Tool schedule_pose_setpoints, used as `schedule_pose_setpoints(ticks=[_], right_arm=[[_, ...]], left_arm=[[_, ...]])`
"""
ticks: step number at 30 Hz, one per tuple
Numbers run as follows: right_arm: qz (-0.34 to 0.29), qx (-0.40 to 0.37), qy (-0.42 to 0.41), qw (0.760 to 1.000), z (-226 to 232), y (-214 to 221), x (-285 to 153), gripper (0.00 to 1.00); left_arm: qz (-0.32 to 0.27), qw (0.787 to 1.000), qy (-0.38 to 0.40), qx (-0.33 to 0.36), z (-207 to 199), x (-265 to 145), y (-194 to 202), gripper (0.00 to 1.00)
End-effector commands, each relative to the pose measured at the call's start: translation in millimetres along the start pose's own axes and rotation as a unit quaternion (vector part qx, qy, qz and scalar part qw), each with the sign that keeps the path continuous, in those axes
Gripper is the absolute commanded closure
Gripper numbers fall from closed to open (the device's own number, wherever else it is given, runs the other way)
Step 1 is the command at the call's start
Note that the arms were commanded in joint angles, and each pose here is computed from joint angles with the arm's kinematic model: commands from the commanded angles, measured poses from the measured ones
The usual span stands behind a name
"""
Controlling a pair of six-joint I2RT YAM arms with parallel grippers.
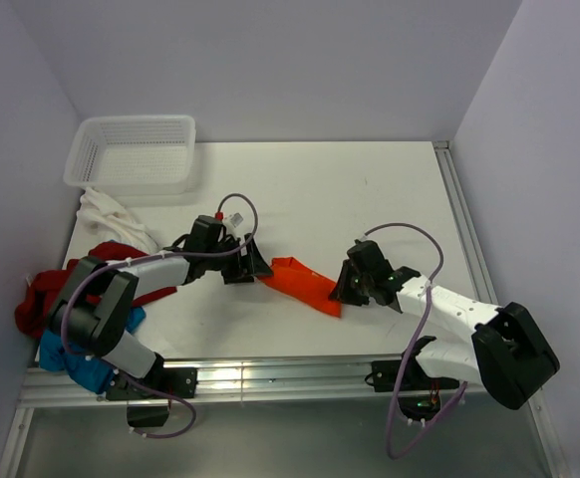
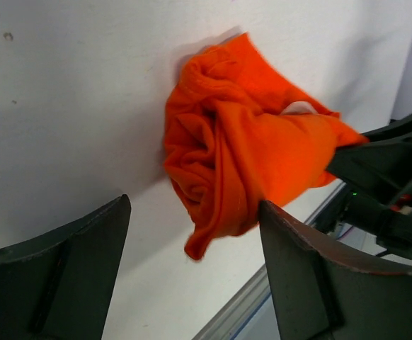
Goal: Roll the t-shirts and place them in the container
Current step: Roll the tshirt
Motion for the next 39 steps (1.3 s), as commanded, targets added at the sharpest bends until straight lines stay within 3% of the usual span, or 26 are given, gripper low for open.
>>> schedule_pose_setpoints(ticks=[1,6,11,18,22,27,32,37,39], right_arm=[[0.002,-0.015,0.066,0.998,-25,-1,6,1.00],[0.007,-0.015,0.064,0.998,-27,0,7,1.00],[0.013,-0.016,0.054,0.998,-25,1,8,1.00],[0.018,-0.023,0.051,0.998,-23,1,9,1.00],[0.018,-0.024,0.048,0.998,-22,1,8,1.00],[0.019,-0.023,0.047,0.998,-23,1,8,1.00],[0.026,-0.019,0.046,0.998,-24,3,8,1.00],[0.029,-0.008,0.046,0.998,-25,1,7,1.00],[0.032,-0.003,0.043,0.999,-25,1,7,1.00]], left_arm=[[0.001,0.999,-0.022,0.028,5,13,-1,0.23],[0.002,0.999,-0.040,0.012,17,24,4,0.28],[-0.016,0.999,-0.023,0.023,13,32,-4,0.22],[0.024,0.996,-0.066,0.060,13,65,2,0.21],[0.042,0.993,-0.087,0.062,16,79,12,0.25],[0.048,0.994,-0.080,0.058,20,73,28,0.28],[0.041,0.997,-0.039,0.060,14,65,35,0.21],[0.048,0.998,-0.028,0.029,22,68,33,0.34],[0.048,0.998,-0.028,0.018,24,69,30,0.45]])
Point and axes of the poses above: each gripper's point midway between its finger pads, its own x axis out along the fingers, its own z axis along the line the jaws close on, y = z × x, the point moved 5 cm from there along -x, back along the fingers, and after that the axes turned 14 degrees about x, right-handed, at the moved point
